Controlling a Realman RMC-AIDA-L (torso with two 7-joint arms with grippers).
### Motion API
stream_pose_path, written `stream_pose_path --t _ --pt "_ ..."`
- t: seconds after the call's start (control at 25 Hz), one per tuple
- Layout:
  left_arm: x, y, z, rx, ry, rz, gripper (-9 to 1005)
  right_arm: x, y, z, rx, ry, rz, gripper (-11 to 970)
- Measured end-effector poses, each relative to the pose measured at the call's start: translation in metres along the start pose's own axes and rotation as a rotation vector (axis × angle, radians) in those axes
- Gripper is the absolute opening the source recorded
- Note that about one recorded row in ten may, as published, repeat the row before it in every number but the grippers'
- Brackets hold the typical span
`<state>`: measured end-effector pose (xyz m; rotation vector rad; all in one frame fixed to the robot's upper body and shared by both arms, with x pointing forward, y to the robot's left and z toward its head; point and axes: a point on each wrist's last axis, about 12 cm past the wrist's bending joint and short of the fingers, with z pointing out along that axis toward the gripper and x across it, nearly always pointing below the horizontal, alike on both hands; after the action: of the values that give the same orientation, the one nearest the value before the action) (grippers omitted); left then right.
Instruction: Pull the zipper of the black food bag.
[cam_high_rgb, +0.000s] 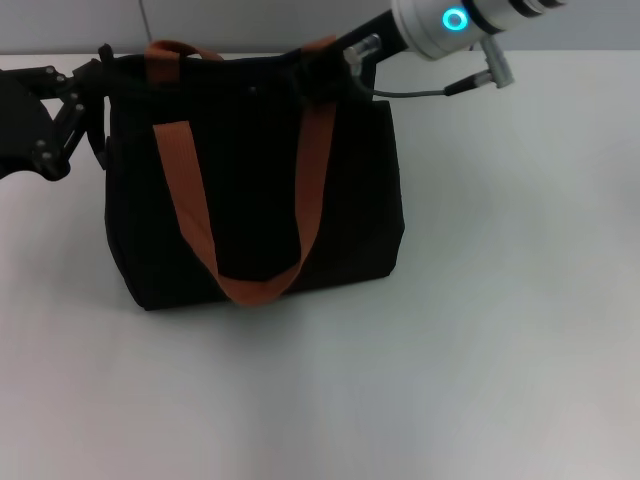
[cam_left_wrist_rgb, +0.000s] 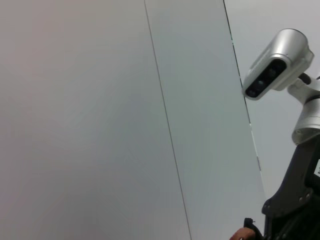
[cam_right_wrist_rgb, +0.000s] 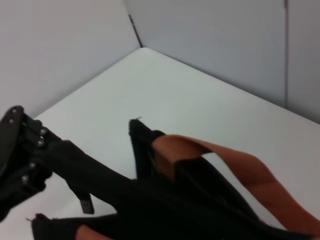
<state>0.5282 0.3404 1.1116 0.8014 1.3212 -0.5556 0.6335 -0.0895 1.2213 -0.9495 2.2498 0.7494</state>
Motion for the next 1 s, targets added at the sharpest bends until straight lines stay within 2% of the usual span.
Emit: stream_pose_path --t 0.24,0.4,0.64,0.88,1.0 --pt "0.001 0.001 0.0 -0.007 0.005 -0.001 137 0.009 -0.008 -0.014 0.033 -0.025 0.024 22" --pt "0.001 0.001 0.0 -0.008 0.005 0.0 138 0.021 -0.02 -0.031 0.055 -0.049 0.074 26" --pt "0.001 0.001 0.001 -0.008 0.004 -0.002 140 0.027 -0.023 -0.038 0.052 -0.061 0.094 32" --pt "0.001 0.001 0.002 -0.004 0.004 -0.008 142 0.038 -0.031 -0.053 -0.012 -0.145 0.111 38" --pt "0.001 0.0 0.002 -0.004 0.005 -0.019 143 0.06 -0.042 -0.07 -0.135 -0.316 0.091 41"
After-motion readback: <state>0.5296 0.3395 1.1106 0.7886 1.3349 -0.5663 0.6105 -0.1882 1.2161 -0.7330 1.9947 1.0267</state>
